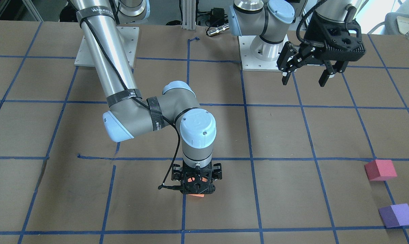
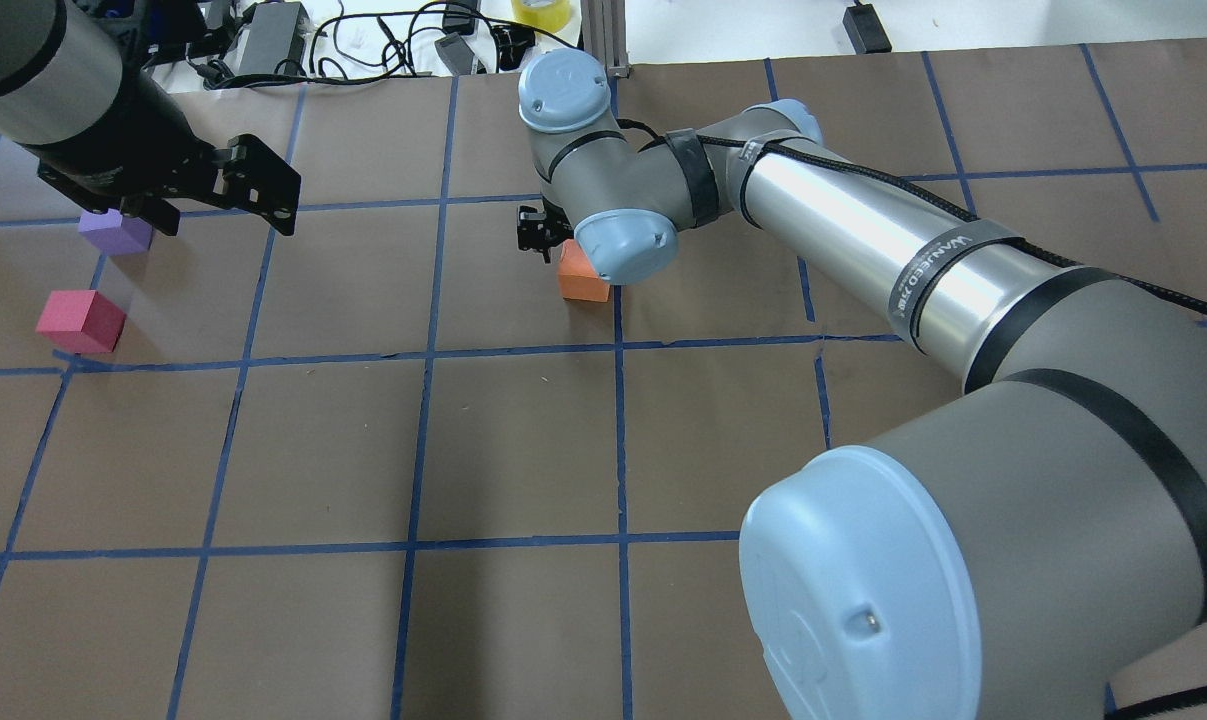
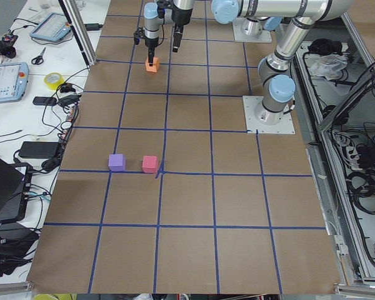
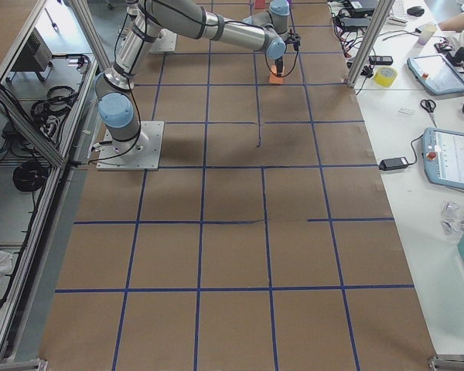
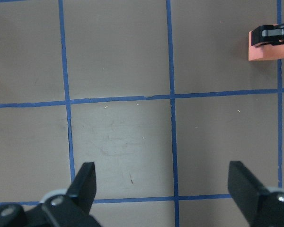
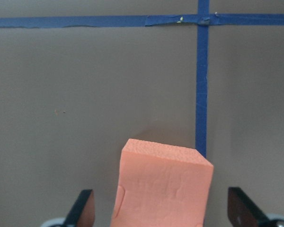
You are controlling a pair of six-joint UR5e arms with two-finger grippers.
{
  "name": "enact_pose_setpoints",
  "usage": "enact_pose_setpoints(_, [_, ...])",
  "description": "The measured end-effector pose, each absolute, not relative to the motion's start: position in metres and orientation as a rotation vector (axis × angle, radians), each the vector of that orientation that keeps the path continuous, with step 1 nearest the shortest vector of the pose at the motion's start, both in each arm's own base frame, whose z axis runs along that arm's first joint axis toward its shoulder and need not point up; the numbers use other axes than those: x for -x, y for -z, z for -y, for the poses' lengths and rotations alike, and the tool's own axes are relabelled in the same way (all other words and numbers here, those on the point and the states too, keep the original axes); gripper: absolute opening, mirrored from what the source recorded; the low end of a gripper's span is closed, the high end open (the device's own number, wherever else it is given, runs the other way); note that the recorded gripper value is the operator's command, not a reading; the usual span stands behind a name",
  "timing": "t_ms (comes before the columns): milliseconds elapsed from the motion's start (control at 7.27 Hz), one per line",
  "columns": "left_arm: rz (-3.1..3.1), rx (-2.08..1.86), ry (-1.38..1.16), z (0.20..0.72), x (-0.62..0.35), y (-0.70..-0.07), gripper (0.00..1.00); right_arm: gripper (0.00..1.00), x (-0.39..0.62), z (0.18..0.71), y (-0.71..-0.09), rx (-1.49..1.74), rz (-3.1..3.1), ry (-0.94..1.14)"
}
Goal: Arrange blocks in a line
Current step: 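Carry the orange cube with the right gripper to the table center and set it down, then open the right gripper and raise it away from the orange cube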
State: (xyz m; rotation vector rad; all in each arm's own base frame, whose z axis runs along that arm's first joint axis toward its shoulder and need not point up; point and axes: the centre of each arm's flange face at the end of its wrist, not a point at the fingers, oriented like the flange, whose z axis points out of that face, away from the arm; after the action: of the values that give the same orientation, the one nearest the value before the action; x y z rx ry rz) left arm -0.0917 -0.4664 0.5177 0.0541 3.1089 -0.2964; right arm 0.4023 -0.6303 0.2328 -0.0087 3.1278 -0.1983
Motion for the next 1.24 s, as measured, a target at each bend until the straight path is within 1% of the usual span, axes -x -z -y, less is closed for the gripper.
enact_pose_setpoints(413, [-3.108, -0.054, 0.298, 0.467, 0.091, -0.518, 1.0, 1.0, -0.35, 0.612, -0.328, -0.041, -3.157, 0.125])
enact_pose_setpoints(688, [-3.108, -0.056, 0.299, 0.466, 0.092, -0.518, 1.0, 1.0, -0.278, 0.606, -0.393, -0.013, -3.174, 0.084])
enact_pose_setpoints(963, [-3.103, -0.058, 0.303, 0.468, 0.093, -0.519, 1.0, 1.0, -0.207, 0.602, -0.426, 0.009, -3.187, 0.046])
enact_pose_setpoints(1238, [-3.111, -0.037, 0.289, 0.478, 0.093, -0.512, 1.0, 1.0, -0.174, 0.592, -0.455, -0.031, -3.184, 0.098])
